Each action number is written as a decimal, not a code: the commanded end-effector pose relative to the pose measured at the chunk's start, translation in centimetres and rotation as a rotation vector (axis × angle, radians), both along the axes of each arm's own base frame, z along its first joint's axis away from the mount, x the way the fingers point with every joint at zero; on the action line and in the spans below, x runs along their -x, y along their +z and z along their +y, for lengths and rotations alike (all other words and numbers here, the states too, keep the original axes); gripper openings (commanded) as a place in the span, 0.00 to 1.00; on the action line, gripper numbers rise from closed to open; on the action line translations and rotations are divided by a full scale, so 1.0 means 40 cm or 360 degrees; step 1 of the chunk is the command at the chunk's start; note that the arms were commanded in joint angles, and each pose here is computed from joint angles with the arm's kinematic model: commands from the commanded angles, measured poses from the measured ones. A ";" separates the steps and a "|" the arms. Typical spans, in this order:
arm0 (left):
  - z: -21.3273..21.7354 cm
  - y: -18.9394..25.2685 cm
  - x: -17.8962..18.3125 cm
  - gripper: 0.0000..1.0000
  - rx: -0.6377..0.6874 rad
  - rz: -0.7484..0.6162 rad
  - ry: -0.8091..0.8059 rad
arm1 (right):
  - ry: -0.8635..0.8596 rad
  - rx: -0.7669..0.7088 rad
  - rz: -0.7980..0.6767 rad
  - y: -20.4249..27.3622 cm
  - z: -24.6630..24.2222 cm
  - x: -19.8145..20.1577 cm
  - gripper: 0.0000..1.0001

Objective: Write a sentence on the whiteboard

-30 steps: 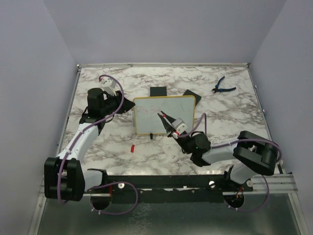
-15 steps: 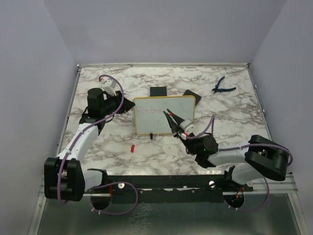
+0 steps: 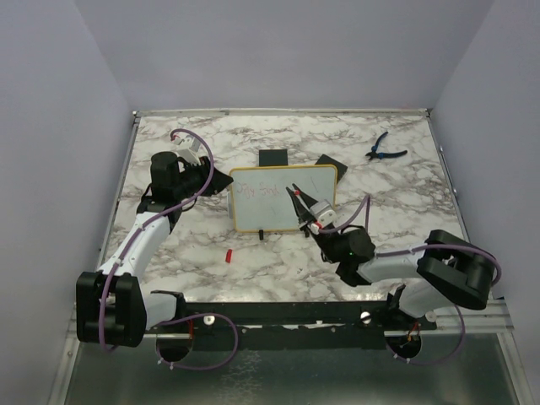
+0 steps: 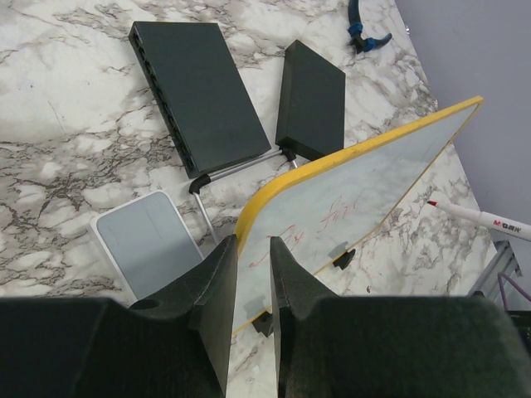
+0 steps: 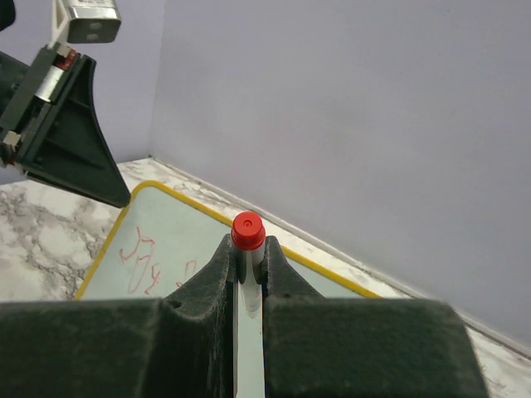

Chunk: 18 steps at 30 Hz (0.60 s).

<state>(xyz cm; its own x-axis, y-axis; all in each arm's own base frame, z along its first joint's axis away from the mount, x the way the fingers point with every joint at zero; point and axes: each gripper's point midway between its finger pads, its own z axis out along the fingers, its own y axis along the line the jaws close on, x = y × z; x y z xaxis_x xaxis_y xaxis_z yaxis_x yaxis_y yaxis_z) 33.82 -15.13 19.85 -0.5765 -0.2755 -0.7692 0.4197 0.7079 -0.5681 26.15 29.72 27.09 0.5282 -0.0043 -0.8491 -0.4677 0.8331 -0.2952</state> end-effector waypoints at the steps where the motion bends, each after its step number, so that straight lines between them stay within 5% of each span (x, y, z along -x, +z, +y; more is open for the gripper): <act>1: -0.001 0.017 0.003 0.23 -0.0015 -0.0062 -0.0008 | -0.0016 -0.0218 -0.0088 0.065 -0.039 -0.008 0.01; 18: 0.000 0.016 0.003 0.23 -0.0018 -0.0062 -0.0008 | 0.0071 -0.0212 -0.0092 0.053 0.026 -0.026 0.01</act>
